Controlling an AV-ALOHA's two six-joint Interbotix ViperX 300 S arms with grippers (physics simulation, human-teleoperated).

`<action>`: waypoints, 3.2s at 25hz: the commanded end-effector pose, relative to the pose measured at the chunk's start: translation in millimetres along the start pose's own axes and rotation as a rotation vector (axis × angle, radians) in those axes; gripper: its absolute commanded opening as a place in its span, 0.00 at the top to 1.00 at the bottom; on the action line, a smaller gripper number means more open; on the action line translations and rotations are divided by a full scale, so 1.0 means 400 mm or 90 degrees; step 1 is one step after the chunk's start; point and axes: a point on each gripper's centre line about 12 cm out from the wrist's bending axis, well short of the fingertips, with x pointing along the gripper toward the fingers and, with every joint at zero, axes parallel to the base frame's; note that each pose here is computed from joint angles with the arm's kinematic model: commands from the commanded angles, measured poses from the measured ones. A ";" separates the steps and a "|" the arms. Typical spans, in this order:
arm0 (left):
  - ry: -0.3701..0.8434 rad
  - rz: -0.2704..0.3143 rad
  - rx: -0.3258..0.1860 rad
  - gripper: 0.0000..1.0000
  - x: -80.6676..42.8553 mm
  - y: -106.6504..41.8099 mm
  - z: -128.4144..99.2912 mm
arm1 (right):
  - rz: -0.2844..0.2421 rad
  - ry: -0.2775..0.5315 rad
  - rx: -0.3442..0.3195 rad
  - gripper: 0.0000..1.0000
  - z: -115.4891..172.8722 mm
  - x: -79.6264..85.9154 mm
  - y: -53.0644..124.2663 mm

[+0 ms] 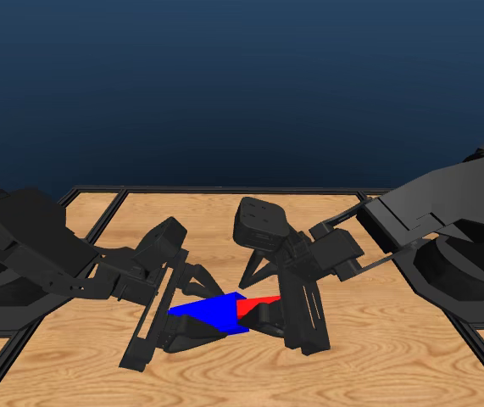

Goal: Insert peg into socket

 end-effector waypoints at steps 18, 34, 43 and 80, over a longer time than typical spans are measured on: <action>-0.091 0.021 -0.032 1.00 -0.010 0.025 0.057 | -0.066 0.100 0.187 0.00 -0.230 -0.077 -0.102; -0.052 0.017 -0.056 1.00 0.000 0.031 0.055 | -0.055 0.042 0.106 1.00 -0.112 -0.095 -0.032; 0.009 0.002 -0.053 1.00 0.031 0.026 0.051 | -0.027 0.019 0.108 1.00 -0.077 -0.034 -0.049; 0.203 0.032 -0.104 1.00 0.038 0.023 0.051 | 0.025 0.030 0.162 1.00 -0.156 0.098 -0.071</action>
